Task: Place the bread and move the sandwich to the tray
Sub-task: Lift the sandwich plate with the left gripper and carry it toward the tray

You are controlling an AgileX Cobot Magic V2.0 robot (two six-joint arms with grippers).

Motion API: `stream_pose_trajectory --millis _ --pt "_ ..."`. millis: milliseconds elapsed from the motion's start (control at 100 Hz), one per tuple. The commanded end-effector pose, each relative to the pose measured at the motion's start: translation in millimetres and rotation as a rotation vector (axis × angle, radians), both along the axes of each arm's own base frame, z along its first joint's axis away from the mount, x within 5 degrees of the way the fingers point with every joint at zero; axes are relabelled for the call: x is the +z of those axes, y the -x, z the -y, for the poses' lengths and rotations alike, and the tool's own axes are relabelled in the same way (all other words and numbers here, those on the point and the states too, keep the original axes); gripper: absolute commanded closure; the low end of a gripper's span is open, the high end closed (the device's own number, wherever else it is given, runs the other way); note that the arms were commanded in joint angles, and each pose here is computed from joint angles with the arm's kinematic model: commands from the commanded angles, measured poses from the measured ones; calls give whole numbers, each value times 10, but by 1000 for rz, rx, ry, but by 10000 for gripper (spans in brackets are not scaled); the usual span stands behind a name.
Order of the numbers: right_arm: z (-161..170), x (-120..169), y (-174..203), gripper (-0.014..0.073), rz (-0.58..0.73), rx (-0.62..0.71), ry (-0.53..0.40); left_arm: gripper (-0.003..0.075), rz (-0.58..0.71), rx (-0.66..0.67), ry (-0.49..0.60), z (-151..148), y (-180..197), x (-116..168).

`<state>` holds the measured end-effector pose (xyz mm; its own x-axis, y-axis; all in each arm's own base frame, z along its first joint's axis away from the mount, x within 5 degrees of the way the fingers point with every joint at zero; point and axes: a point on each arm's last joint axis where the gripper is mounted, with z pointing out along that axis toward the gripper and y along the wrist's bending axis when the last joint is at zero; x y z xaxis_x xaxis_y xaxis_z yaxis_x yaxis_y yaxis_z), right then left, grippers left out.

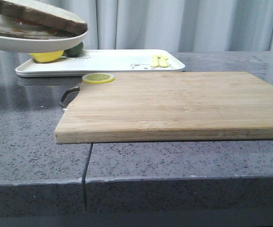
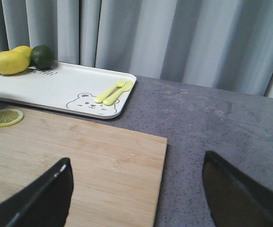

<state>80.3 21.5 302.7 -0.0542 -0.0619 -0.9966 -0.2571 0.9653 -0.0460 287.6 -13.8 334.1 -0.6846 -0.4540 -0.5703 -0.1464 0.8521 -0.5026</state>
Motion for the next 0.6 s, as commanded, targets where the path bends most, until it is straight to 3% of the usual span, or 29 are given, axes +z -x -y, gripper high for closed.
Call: stream_pose_trajectory --millis 0,590 --pt "22 152 -3 32 93 -25 -29 739 112 31 64 16 -138 255" --pt "22 152 -3 32 93 -25 -29 739 68 -142 201 153 -1215 220"
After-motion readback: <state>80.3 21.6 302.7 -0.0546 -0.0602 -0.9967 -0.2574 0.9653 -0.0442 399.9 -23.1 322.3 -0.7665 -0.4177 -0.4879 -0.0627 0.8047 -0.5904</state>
